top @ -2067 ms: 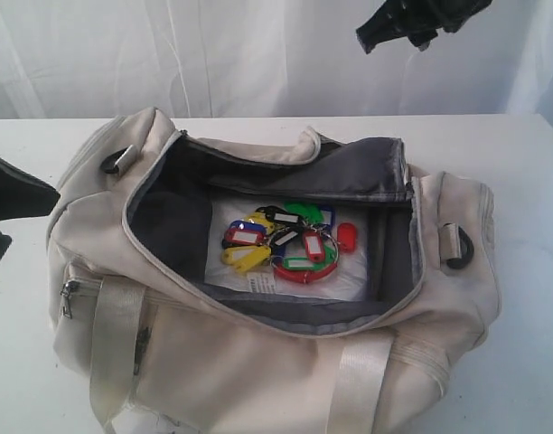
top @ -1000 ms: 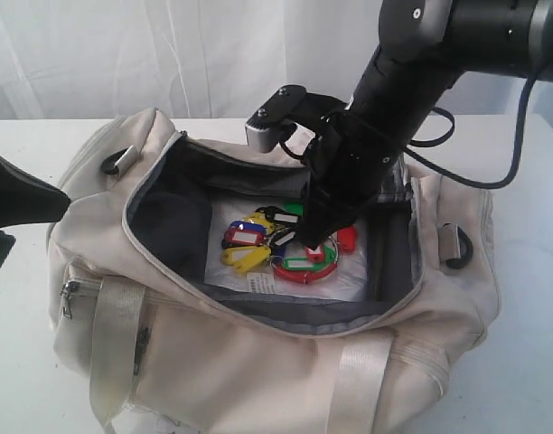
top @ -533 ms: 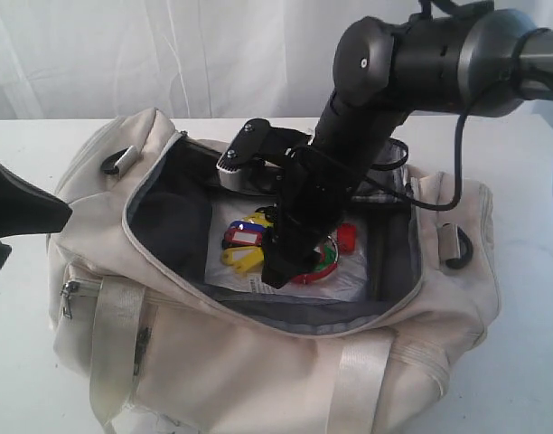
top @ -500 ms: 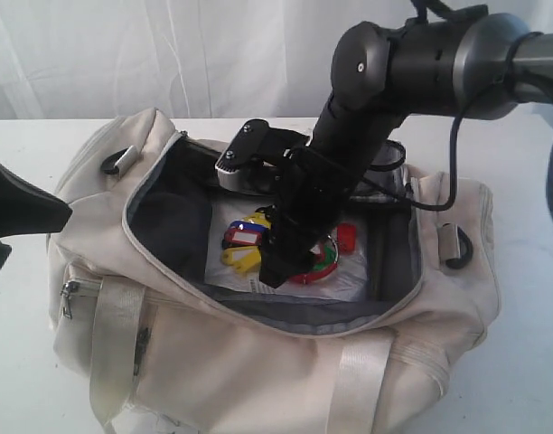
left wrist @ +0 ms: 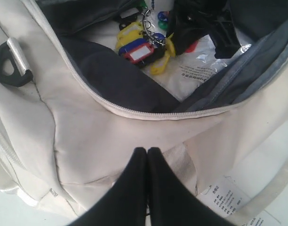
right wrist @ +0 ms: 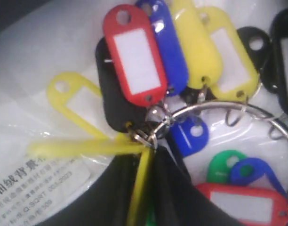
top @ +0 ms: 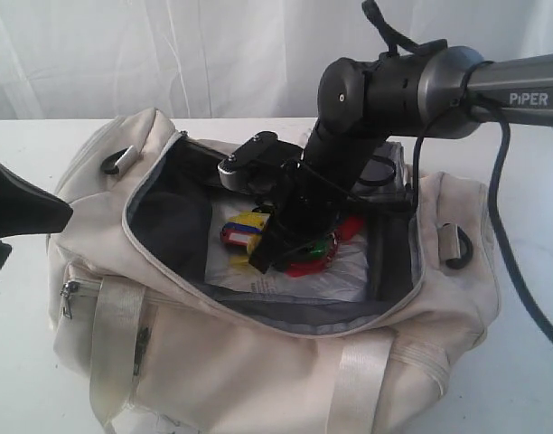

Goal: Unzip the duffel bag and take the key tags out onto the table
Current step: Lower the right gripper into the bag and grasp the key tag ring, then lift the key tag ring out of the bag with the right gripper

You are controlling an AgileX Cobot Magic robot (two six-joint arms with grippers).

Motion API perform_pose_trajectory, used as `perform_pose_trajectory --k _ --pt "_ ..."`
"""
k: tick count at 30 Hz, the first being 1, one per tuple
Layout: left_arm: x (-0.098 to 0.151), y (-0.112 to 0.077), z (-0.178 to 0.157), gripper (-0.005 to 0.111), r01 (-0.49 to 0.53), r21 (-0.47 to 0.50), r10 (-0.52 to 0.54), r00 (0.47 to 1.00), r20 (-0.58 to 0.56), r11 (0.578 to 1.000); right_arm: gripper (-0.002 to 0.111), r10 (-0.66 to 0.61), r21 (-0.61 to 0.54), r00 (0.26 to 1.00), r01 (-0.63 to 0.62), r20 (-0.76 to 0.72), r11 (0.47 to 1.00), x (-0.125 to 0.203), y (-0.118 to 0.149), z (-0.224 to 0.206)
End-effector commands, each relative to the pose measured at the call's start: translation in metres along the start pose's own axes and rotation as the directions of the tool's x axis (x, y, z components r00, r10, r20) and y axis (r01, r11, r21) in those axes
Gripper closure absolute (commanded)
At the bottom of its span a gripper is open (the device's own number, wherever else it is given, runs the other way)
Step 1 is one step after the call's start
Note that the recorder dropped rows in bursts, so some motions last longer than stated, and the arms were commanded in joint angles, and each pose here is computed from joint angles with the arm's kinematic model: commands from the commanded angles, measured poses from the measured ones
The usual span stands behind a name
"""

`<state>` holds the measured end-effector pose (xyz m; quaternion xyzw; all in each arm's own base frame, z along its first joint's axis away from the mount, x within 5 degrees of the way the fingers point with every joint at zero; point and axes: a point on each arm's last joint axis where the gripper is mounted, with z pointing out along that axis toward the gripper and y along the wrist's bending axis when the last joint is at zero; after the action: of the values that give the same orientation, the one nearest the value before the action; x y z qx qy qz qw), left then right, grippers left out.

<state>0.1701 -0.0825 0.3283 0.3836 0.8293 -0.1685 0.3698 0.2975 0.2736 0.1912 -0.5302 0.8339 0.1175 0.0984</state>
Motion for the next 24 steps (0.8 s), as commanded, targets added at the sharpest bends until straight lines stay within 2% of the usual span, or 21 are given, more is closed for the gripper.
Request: perform_pose_trajectory --k 1,10,24 --pt "-0.002 -0.003 -0.003 0.107 0.011 0.019 -0.011 1.000 0.013 1.000 0.108 0.016 -0.044 0.978 -0.025 -0.208 0.999 0.021 0.003 0.010" --pt "-0.002 -0.004 -0.003 0.107 0.010 0.021 -0.011 1.000 0.012 1.000 0.108 -0.010 0.053 1.000 0.010 0.015 0.999 -0.001 0.010 -0.064" --pt "-0.003 -0.005 -0.003 0.107 0.020 0.040 -0.021 1.000 0.019 0.999 0.108 -0.033 0.123 0.984 0.011 0.174 0.992 0.002 0.026 -0.127"
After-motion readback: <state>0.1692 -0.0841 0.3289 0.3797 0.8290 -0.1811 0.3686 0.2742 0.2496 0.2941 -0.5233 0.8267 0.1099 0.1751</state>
